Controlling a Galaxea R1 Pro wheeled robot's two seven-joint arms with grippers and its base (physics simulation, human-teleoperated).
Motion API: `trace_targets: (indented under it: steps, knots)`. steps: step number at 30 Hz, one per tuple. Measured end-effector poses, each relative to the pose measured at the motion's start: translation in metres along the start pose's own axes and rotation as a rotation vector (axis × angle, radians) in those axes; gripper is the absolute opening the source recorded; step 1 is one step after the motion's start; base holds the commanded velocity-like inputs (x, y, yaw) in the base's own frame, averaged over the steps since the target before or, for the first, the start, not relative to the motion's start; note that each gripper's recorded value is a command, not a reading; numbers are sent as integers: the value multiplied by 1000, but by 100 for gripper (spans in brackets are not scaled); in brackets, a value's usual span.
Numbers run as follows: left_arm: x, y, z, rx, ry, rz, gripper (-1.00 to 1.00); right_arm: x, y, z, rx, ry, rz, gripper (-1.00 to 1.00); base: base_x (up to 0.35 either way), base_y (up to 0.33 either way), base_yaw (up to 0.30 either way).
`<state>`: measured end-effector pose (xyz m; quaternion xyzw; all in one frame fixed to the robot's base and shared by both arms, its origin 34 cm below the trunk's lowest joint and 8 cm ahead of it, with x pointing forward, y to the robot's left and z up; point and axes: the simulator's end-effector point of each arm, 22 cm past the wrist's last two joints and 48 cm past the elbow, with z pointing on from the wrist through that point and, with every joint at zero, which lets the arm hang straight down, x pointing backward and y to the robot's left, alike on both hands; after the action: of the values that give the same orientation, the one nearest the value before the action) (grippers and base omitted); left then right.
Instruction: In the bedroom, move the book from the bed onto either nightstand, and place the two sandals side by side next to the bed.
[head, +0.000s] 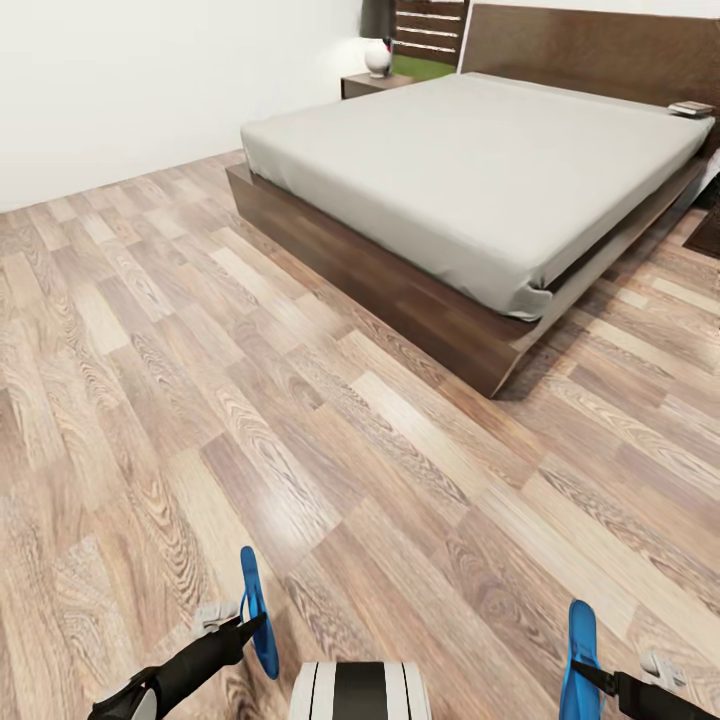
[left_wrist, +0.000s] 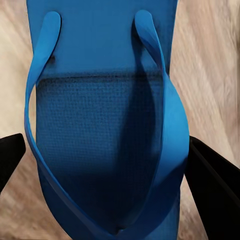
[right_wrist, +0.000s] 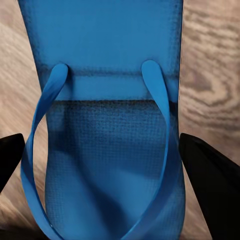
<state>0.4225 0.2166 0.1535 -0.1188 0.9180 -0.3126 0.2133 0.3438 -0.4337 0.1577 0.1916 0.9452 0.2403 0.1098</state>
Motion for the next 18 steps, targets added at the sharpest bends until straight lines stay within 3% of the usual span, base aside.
trace_targets:
  steps: [18]
  knots:
    - [-30,-19,-9,27,-58,38,-100,-24,19,-11,-32,-60,-31,-100,0,0,0]
